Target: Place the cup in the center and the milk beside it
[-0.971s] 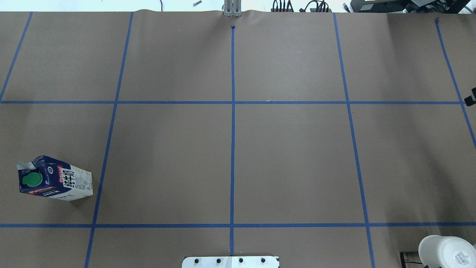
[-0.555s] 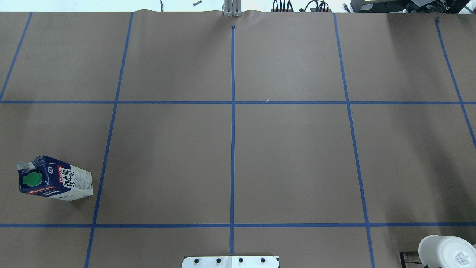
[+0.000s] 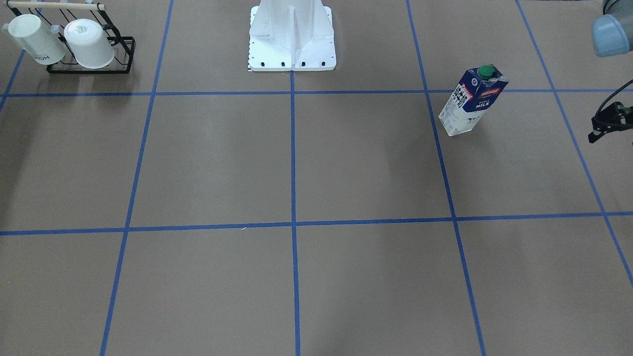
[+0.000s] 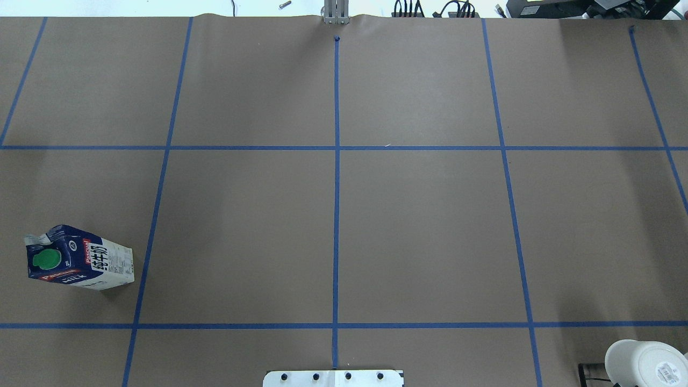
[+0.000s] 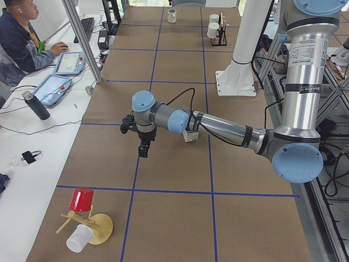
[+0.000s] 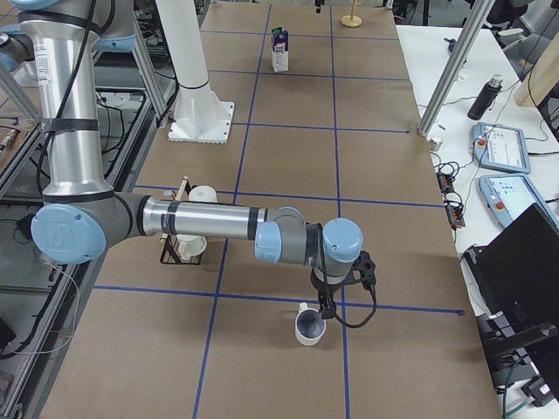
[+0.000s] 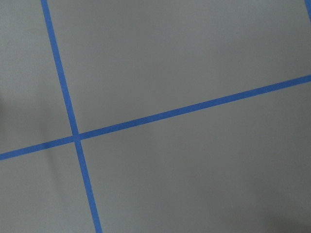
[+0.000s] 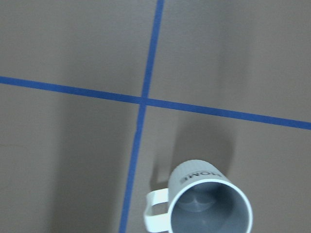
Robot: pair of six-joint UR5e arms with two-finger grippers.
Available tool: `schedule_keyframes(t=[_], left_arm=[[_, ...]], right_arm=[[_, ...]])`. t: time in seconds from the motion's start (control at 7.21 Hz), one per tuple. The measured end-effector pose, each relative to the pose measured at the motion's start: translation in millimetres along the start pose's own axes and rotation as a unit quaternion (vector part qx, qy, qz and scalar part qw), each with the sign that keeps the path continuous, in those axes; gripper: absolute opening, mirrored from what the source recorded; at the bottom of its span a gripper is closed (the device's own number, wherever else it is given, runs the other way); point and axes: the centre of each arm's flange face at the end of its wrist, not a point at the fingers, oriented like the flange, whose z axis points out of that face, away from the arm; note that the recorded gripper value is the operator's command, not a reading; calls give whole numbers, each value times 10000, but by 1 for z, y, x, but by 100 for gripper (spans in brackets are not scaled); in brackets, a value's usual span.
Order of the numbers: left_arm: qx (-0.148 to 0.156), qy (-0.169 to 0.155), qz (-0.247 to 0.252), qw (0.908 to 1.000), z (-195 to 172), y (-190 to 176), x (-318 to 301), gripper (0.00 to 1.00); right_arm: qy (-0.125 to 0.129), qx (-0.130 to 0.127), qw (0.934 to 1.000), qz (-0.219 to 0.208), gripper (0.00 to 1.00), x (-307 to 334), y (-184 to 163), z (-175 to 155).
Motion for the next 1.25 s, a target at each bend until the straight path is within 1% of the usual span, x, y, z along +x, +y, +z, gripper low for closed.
schedule_keyframes(t=[0.14,0.28,0.42,0.83,1.25], left_arm=[[14,1,-17,10000,-1,-2,1,98],[34,3,-22,10000,-3,-3,3,98],[58,6,-37,10000,-5,-5,5,98],[100,13,-81,9999,-9,-10,9,98],[111,22,-122,9999,-10,-10,10,98]], right_arm=[[147,-20,9999,34,98,29,-2,21],[226,1,9997,38,97,55,-7,42],[240,12,9997,50,97,69,-12,55],[66,28,9998,183,97,75,-11,65],[-41,-34,9995,300,93,81,18,79]])
